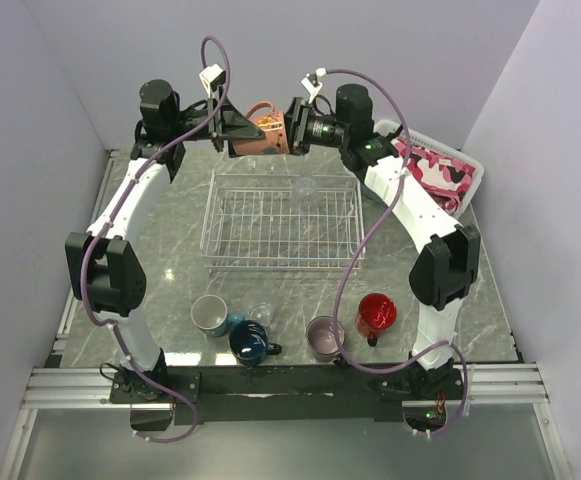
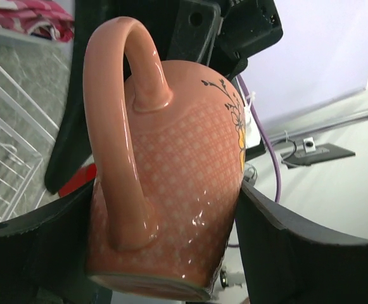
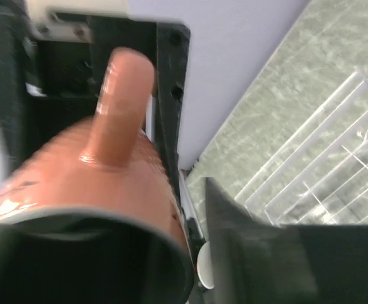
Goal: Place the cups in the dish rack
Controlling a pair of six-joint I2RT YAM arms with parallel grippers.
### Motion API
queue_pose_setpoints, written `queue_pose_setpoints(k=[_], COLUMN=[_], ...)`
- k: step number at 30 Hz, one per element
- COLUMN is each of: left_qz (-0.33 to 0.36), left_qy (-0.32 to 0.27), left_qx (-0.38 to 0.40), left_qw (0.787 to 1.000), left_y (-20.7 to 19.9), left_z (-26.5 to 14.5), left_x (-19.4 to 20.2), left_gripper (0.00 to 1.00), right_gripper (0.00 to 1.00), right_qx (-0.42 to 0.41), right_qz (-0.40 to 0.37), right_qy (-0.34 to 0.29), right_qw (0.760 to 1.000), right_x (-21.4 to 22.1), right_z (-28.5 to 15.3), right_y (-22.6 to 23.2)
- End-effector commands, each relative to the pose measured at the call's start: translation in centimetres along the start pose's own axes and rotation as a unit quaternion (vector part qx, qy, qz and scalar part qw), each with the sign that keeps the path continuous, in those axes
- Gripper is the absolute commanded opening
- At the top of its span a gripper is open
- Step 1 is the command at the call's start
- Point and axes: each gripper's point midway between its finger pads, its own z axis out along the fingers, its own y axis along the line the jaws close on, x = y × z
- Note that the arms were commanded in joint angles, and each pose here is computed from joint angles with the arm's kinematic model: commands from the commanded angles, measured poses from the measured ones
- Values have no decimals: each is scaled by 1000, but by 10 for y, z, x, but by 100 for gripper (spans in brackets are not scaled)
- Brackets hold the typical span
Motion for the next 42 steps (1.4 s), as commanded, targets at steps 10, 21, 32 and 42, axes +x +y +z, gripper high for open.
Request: queue_pose_setpoints(k=[10, 21, 32, 42], left_qz=[74, 239, 369, 381], left_qy=[-25, -13, 147, 218], left_qx=[3, -241, -481, -533], left_qw=[997, 941, 781, 724], left_y=[-40, 51, 181, 253], left_z=[-48, -67, -49, -39], left_x=[-10, -41, -11, 1], left_gripper=[1, 1, 1, 1], right_gripper=[89, 89, 89, 89], right_qx=[131, 223, 225, 231], right_qz=[48, 54, 16, 29], right_qy=[4, -94, -136, -150], right_qw=[990, 969, 965, 961], right_x=[32, 20, 34, 62], right_z=[-69, -176, -208, -230], right_y=[-62, -76, -38, -38])
